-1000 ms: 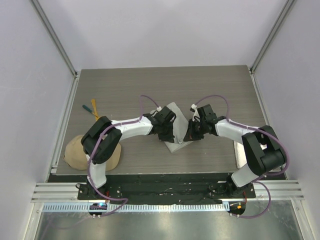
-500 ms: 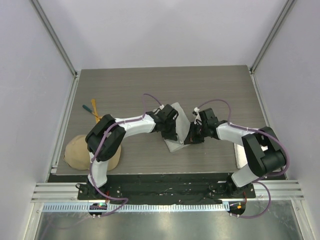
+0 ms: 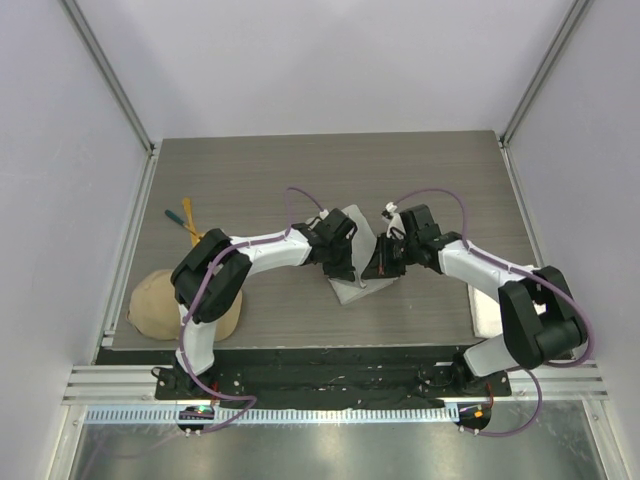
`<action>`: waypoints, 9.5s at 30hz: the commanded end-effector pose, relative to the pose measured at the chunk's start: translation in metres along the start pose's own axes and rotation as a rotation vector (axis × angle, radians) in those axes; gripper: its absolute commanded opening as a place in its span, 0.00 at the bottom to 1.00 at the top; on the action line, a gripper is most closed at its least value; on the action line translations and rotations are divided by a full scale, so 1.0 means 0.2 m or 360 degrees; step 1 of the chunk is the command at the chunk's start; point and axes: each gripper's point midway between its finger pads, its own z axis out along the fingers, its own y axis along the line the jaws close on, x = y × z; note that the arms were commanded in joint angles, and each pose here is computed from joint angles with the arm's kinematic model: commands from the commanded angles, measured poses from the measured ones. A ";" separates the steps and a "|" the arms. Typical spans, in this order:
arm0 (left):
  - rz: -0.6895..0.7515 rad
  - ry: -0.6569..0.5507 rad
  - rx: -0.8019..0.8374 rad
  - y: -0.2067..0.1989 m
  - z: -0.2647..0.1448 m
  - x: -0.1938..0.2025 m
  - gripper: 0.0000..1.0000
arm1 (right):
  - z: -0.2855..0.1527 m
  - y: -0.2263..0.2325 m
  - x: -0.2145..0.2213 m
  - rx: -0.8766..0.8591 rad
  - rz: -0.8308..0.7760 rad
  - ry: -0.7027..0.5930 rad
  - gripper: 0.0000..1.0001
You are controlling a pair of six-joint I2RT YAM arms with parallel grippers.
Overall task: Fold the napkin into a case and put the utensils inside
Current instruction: Smooth out the 2/3-rectangle-folded napkin at the center of the board, then rotate the 2/3-rectangle-folded napkin at the center of the board.
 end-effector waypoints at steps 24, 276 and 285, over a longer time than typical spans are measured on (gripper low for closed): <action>0.0200 -0.0120 0.0054 -0.11 -0.17 -0.11 0.00 | 0.19 -0.22 0.22 0.0050 0.0101 0.0141 0.01; 0.0686 -0.0722 0.0148 -0.10 -0.38 0.12 0.46 | -0.12 -0.14 -0.51 0.0132 0.0179 -0.0405 0.57; 0.0412 -0.0702 0.0171 -0.06 -0.69 0.07 0.38 | 0.18 -0.06 -0.81 0.0109 -0.0007 -0.0189 0.13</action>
